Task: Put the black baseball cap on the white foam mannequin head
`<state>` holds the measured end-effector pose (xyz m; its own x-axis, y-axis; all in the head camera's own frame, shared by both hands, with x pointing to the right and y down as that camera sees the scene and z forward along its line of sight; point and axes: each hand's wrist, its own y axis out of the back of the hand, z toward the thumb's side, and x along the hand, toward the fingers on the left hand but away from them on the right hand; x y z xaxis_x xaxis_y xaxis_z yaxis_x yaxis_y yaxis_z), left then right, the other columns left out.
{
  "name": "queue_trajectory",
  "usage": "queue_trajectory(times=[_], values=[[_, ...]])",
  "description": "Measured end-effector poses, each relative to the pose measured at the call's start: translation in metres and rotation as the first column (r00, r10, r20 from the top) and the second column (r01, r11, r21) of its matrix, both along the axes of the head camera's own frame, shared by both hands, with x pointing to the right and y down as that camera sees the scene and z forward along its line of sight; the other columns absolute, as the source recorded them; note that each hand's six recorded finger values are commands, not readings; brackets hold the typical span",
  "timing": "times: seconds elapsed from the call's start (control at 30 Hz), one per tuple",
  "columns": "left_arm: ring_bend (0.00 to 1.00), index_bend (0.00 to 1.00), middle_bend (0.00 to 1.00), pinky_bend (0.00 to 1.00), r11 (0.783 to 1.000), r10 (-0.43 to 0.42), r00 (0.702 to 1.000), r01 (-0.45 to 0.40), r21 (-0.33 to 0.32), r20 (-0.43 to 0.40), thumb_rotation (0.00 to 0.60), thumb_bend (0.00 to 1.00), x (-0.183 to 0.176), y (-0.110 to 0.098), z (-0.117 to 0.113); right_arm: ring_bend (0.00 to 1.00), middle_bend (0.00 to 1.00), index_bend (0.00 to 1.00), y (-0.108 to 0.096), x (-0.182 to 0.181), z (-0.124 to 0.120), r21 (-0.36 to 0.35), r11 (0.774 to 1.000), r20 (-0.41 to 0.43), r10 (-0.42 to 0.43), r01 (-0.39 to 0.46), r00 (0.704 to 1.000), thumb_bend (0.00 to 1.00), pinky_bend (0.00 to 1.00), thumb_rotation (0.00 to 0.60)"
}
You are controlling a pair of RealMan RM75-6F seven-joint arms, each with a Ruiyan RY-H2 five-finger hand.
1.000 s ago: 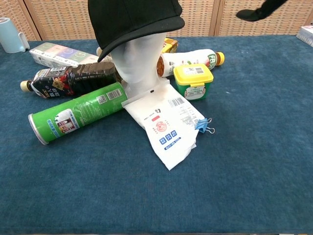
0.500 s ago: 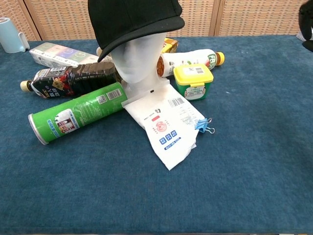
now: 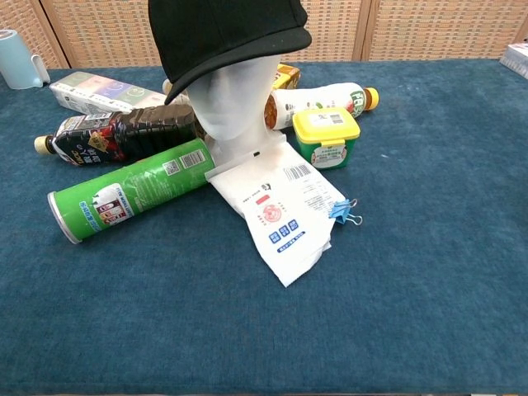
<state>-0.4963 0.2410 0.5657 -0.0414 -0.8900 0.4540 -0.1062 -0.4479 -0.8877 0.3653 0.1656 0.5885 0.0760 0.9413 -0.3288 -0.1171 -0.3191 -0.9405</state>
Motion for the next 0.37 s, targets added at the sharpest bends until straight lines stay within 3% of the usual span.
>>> queue_trajectory(times=[0.37], values=[[0.36, 0.53, 0.44, 0.39, 1.0, 0.021, 1.0, -0.021, 0.017, -0.015, 0.6, 0.32, 0.009, 0.005, -0.002, 0.88, 0.78, 0.73, 0.036, 0.048, -0.004, -0.01, 0.992, -0.038, 0.129, -0.129, 0.991, 0.48, 0.94, 0.6]])
